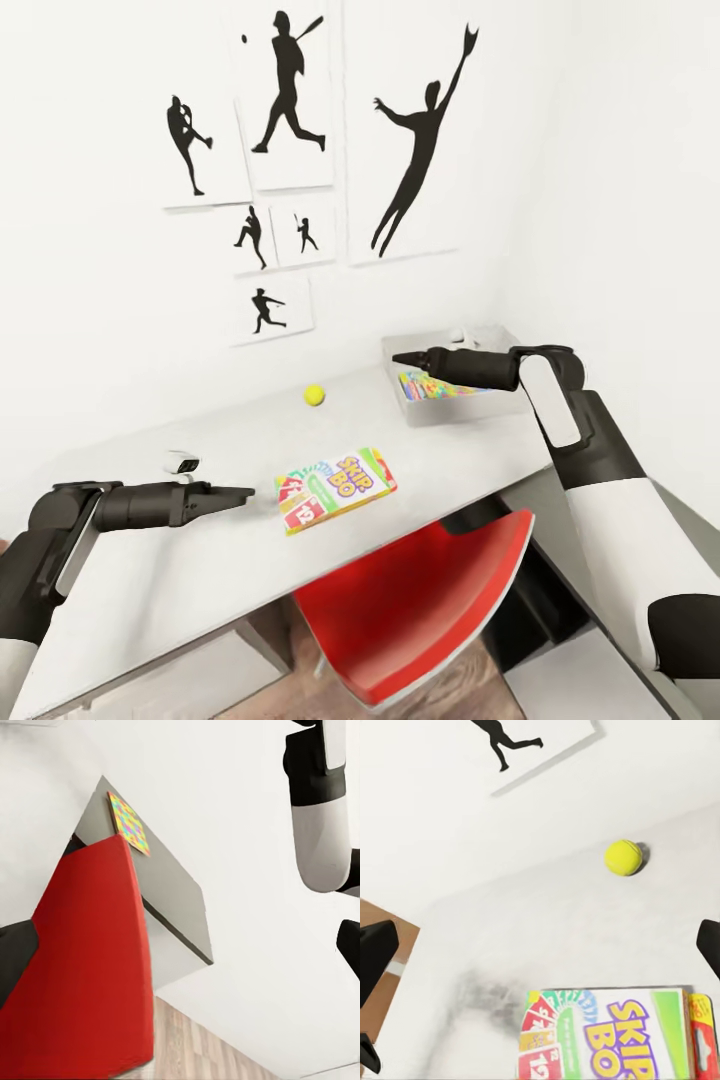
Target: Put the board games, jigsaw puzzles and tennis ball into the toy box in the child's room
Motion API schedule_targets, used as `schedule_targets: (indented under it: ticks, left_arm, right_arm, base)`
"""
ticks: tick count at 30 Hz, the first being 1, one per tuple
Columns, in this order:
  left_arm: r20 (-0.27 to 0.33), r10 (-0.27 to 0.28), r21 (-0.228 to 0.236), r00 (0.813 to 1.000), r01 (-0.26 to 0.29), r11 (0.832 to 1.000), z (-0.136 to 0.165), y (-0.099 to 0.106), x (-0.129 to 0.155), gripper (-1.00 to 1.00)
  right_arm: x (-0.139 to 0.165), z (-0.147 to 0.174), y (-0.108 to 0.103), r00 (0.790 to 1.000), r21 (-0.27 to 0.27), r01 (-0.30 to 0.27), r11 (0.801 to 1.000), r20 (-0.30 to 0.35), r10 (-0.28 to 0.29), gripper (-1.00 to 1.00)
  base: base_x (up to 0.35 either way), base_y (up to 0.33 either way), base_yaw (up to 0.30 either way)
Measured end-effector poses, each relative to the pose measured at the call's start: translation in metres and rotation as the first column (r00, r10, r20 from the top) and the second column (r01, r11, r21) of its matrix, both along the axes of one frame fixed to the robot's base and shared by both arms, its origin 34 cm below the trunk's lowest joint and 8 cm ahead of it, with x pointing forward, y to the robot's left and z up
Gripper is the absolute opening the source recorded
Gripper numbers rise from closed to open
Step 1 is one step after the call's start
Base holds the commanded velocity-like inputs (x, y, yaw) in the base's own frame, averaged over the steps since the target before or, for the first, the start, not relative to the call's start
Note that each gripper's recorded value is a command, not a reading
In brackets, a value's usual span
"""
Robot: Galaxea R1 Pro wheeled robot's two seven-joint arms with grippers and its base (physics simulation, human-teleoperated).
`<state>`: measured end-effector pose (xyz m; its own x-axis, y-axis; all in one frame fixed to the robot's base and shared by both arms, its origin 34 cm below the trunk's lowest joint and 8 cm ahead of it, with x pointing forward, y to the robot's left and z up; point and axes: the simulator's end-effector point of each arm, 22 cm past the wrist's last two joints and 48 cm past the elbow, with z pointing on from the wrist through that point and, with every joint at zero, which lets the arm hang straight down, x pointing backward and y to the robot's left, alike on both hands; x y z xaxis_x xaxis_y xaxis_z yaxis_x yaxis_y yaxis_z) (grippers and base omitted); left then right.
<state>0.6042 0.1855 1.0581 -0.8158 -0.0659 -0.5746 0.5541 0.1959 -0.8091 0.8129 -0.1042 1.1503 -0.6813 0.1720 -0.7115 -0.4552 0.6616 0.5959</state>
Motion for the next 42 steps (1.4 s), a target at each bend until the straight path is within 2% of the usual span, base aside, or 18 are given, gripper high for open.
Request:
schedule_targets:
  ticks: [13, 18, 24, 30, 42]
  left_arm:
    - [0.013, 0.000, -0.001, 1.000, 0.000, 1.000, 0.006, 0.000, -0.001, 1.00]
    - [0.016, 0.000, 0.000, 1.000, 0.000, 1.000, 0.008, 0.000, -0.001, 1.00]
    - [0.017, 0.001, 0.000, 1.000, -0.001, 1.000, 0.008, 0.000, -0.001, 1.00]
    - [0.017, 0.002, 0.001, 1.000, -0.002, 1.000, 0.008, 0.001, -0.001, 1.00]
    - [0.018, 0.005, 0.005, 1.000, -0.006, 1.000, 0.009, 0.003, -0.001, 1.00]
  right_arm:
    - [0.003, 0.001, 0.002, 1.000, -0.026, 0.030, 0.999, -0.005, -0.030, 1.00]
    - [0.007, -0.015, 0.005, 0.997, -0.055, 0.061, 0.997, -0.045, -0.063, 1.00]
    - [0.011, -0.037, 0.000, 0.990, -0.093, 0.097, 0.991, -0.091, -0.105, 1.00]
    - [0.014, -0.074, -0.019, 0.970, -0.168, 0.152, 0.974, -0.163, -0.180, 1.00]
    - [0.015, -0.075, -0.024, 0.967, -0.185, 0.166, 0.969, -0.160, -0.196, 1.00]
  base:
    - [-0.012, 0.000, 0.242]
    - [-0.099, 0.074, 0.214]
    - [-0.066, 0.049, 0.042]
    - [-0.005, 0.004, 0.003]
    - [0.000, 0.000, 0.000]
